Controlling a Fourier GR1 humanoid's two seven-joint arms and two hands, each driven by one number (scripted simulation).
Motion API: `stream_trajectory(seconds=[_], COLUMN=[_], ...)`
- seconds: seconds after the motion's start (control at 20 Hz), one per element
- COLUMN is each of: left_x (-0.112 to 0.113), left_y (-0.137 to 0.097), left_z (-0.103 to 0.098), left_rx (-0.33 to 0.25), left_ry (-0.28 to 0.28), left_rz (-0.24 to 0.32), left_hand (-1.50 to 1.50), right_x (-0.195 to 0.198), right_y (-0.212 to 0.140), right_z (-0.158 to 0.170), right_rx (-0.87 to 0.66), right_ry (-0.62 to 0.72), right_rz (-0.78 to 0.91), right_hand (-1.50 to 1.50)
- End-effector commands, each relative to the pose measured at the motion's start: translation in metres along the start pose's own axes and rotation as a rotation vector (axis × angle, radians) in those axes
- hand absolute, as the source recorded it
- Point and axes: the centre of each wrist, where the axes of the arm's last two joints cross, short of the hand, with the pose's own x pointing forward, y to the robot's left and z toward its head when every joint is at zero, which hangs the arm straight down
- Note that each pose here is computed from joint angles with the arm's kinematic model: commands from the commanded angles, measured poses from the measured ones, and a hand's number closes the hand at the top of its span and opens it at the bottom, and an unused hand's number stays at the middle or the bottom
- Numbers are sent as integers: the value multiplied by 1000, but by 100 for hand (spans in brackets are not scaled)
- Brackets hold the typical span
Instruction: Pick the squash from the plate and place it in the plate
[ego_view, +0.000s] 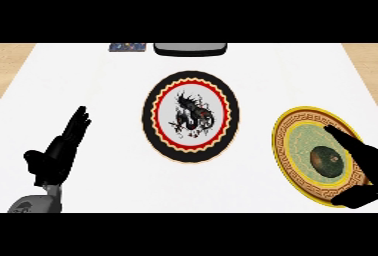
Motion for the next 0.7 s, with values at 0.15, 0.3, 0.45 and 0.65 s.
stream_trajectory(seconds=[0.15,0.3,0.45,0.65], left_x=[-5,5,-6,-6], left_y=[7,-4,-7,-16], left_z=[-1,-6,-5,24], left_rx=[-6,13,5,6], left_ry=[9,-8,-9,2], left_rz=[-9,12,-10,-4], left_hand=[0,0,0,0], right_x=[-26,-10,-2,-5], right_y=[22,33,17,43], right_z=[-12,-34,-41,-36], right_rx=[-6,76,83,68], right_ry=[31,-18,-80,-108], right_rz=[22,-26,31,18], right_hand=[-150,150,150,150])
